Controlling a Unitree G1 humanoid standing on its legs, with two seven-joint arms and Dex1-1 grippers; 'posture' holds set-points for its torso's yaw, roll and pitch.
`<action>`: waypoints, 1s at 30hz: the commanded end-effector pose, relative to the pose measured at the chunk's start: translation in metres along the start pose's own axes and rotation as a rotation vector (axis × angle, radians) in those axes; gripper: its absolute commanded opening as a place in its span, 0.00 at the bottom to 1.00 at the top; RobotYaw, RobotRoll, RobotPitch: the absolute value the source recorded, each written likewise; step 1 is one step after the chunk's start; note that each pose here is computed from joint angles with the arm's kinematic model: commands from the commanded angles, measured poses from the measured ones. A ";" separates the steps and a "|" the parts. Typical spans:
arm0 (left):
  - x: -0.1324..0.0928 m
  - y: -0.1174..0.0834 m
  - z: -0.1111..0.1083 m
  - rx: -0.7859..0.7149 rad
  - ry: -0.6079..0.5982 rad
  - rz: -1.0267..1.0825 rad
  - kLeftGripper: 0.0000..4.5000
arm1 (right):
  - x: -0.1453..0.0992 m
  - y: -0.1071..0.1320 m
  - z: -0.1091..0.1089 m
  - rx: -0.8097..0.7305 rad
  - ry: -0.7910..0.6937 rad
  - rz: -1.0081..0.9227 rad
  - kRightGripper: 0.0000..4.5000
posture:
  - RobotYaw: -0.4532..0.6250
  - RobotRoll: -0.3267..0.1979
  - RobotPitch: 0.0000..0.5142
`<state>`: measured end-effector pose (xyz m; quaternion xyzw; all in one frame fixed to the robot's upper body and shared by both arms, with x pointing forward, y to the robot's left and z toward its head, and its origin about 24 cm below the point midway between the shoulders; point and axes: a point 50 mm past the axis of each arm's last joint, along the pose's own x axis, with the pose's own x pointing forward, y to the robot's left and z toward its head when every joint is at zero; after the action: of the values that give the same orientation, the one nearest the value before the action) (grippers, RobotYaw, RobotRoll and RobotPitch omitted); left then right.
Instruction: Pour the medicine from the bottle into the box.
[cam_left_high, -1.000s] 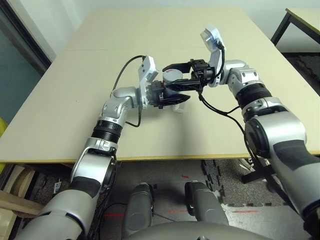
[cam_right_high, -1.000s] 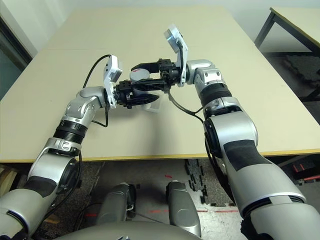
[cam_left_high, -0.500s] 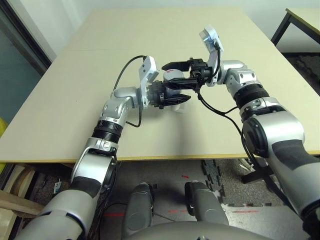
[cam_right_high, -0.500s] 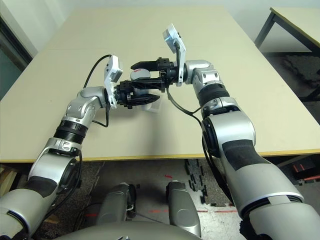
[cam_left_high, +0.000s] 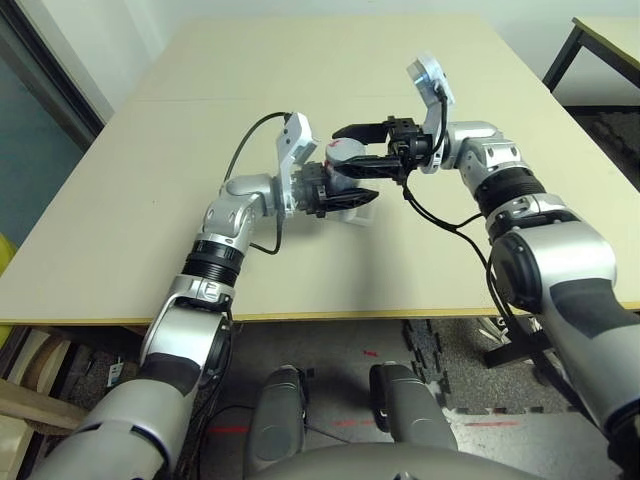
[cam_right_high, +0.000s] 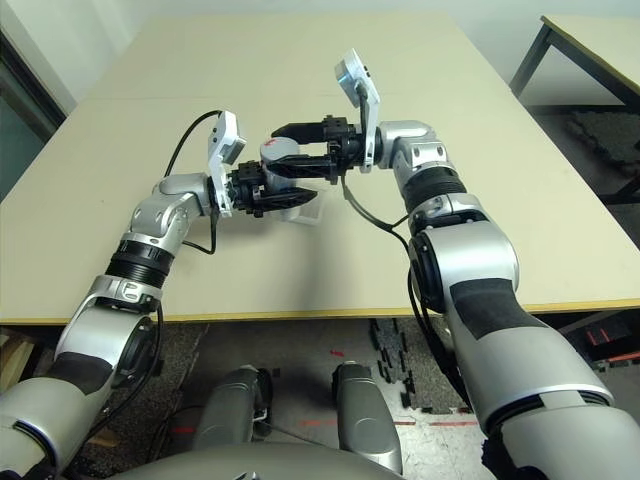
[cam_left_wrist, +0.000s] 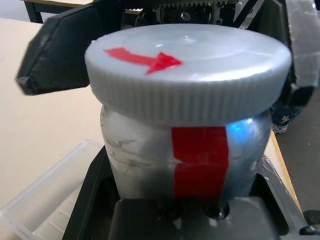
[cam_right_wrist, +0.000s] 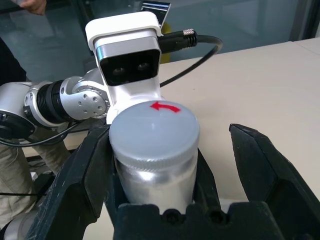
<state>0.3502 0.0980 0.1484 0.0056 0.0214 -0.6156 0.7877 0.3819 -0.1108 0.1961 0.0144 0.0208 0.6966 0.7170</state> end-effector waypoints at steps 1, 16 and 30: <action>0.002 -0.005 0.002 0.026 -0.006 -0.053 0.60 | -0.027 -0.006 -0.002 0.015 0.013 -0.149 1.00 | 0.33 0.62 0.11; 0.001 -0.004 0.001 0.025 -0.003 -0.052 0.60 | -0.051 -0.008 -0.011 0.051 0.045 -0.253 1.00 | 0.33 0.62 0.12; -0.007 0.004 0.004 0.030 -0.003 -0.012 0.60 | -0.058 -0.003 -0.019 0.064 0.118 -0.194 1.00 | 0.33 0.62 0.12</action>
<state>0.3507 0.1023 0.1504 0.0095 0.0122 -0.6234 0.7817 0.3831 -0.1683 0.1765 -0.0066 0.0833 0.6142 0.7847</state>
